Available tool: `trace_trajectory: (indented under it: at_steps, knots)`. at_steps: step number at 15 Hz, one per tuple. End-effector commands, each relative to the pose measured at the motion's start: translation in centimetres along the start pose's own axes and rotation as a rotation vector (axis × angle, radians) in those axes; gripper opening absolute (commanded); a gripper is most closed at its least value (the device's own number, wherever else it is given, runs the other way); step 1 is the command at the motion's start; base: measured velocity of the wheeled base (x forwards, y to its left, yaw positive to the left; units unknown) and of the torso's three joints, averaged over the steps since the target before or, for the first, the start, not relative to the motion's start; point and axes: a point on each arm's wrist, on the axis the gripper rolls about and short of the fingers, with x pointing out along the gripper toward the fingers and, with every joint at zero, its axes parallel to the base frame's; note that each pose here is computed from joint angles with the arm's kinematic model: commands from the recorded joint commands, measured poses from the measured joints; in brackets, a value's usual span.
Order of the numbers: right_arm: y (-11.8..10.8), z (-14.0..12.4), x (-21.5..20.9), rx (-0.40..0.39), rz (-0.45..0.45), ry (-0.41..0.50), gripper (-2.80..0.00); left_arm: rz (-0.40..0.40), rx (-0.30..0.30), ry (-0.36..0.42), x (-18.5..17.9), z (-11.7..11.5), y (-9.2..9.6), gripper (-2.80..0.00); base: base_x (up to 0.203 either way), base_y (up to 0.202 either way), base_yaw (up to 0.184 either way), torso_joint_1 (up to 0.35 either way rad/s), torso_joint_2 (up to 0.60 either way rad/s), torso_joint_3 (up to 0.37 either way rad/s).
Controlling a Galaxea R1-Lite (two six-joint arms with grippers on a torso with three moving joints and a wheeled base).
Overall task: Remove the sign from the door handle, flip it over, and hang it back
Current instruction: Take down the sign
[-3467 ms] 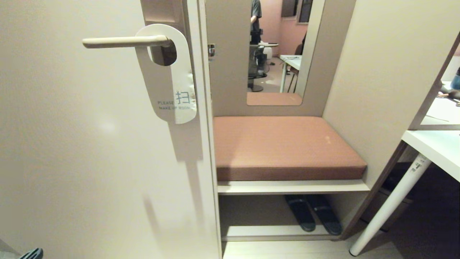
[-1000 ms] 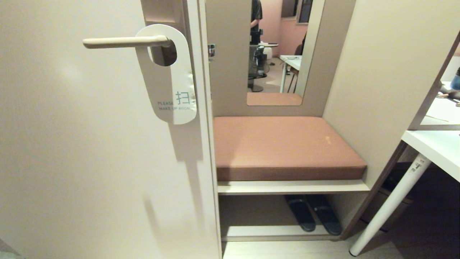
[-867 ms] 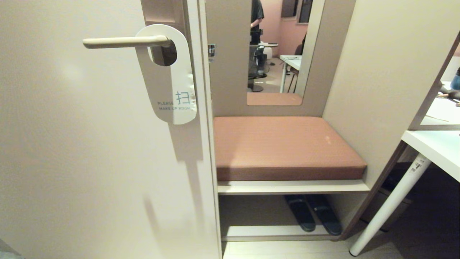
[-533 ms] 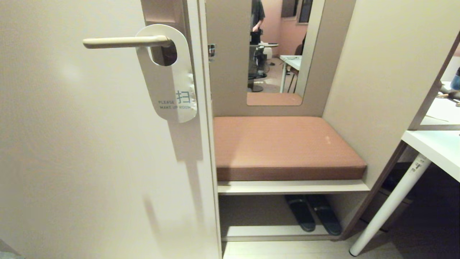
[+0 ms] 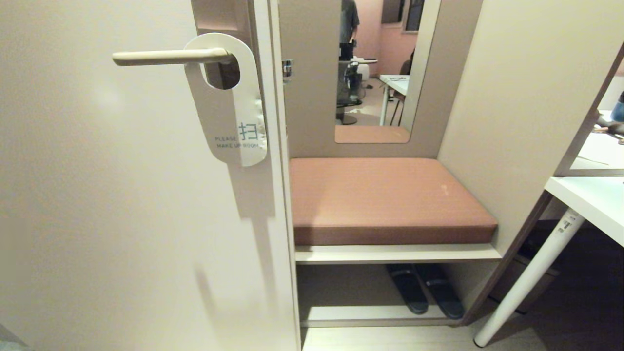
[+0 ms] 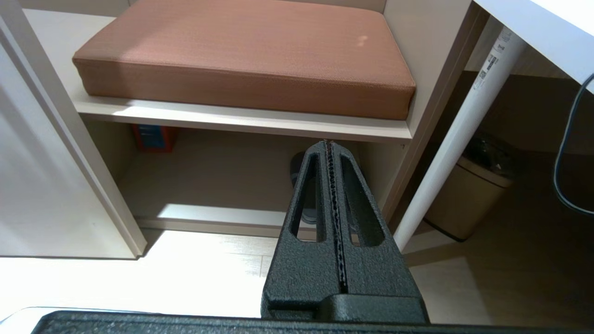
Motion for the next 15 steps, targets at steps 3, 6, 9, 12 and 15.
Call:
trace_trajectory:
  at_steps: [3, 6, 9, 12, 15]
  knots:
    - [0.00, -0.01, 0.01, 0.000, -0.002, 0.002, -2.80, -0.001, 0.001, -0.001, 0.00, 0.00, 0.00, -2.80, 0.000, 0.000, 0.000, 0.000, 0.00, 0.000]
    - [0.00, -0.01, 0.01, 0.000, -0.001, 0.002, -2.80, -0.001, 0.001, -0.001, 0.00, 0.00, 0.00, -2.80, 0.001, 0.150, -0.004, 0.004, 0.00, 0.004]
    - [0.00, -0.01, 0.01, 0.000, -0.001, 0.002, -2.80, -0.001, 0.001, -0.001, 0.00, 0.00, 0.00, -2.80, 0.000, 0.196, -0.002, 0.004, 0.00, 0.003]
    - [0.00, -0.01, 0.01, 0.000, -0.001, 0.002, -2.80, -0.001, 0.001, -0.001, 0.00, 0.00, 0.00, -2.80, 0.000, 0.194, -0.003, 0.005, 0.00, 0.003]
    - [0.00, -0.01, 0.01, 0.000, 0.000, 0.002, -2.80, -0.001, 0.001, -0.001, 0.00, 0.00, 0.00, -2.80, 0.000, 0.178, 0.000, 0.004, 0.00, 0.004]
